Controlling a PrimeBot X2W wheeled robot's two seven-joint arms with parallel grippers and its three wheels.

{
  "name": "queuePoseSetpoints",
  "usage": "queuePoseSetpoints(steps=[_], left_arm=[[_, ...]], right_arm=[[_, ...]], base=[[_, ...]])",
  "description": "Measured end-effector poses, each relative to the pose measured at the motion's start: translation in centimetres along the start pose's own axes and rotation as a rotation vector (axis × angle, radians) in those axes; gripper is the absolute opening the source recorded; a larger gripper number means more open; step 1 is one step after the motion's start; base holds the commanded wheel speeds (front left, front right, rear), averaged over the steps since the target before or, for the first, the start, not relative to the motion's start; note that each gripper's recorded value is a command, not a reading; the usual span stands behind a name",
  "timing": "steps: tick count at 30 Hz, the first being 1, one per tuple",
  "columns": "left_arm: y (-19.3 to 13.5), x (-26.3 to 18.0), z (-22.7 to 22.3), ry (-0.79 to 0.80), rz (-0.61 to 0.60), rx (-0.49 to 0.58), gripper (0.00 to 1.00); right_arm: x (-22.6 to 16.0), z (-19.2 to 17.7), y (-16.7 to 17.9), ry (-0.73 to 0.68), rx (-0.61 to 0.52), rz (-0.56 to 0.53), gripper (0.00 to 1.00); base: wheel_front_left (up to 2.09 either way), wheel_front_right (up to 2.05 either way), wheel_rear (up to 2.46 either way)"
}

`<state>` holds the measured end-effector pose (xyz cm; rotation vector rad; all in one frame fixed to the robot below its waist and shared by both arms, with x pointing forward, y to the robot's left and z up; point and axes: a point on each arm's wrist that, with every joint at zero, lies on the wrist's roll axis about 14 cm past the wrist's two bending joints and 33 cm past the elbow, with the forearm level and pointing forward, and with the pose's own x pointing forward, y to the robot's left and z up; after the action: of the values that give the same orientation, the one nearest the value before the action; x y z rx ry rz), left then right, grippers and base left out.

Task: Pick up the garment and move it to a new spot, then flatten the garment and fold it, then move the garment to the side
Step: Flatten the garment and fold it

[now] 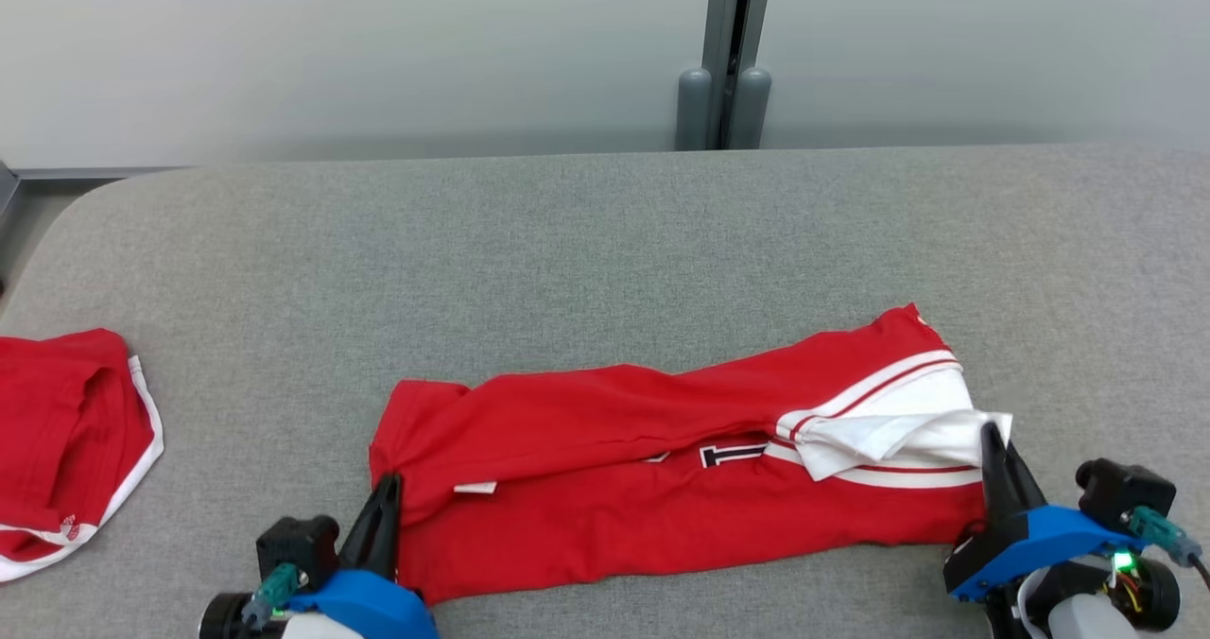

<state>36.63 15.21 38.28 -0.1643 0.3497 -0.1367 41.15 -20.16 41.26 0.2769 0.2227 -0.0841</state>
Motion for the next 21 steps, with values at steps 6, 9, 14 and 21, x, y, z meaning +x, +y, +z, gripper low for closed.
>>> queuePoseSetpoints(steps=[6,9,14,21], left_arm=[[0.2,-1.8,-0.7,-0.003,0.038,0.018,1.00],[0.5,-2.3,0.6,-0.054,0.053,0.048,1.00],[0.4,-3.6,2.5,-0.132,0.065,0.102,1.00],[-0.3,-5.0,1.9,-0.135,0.060,0.123,1.00]], right_arm=[[-0.7,1.2,0.1,-0.036,-0.078,0.017,1.00],[-0.7,3.0,0.7,-0.088,-0.147,0.041,1.00],[-1.4,4.7,2.3,-0.148,-0.240,0.093,1.00],[-3.0,2.2,2.5,-0.083,-0.263,0.118,1.00]], base=[[0.00,0.00,0.00],[0.00,0.00,0.00],[0.00,0.00,0.00],[0.00,0.00,0.00]])
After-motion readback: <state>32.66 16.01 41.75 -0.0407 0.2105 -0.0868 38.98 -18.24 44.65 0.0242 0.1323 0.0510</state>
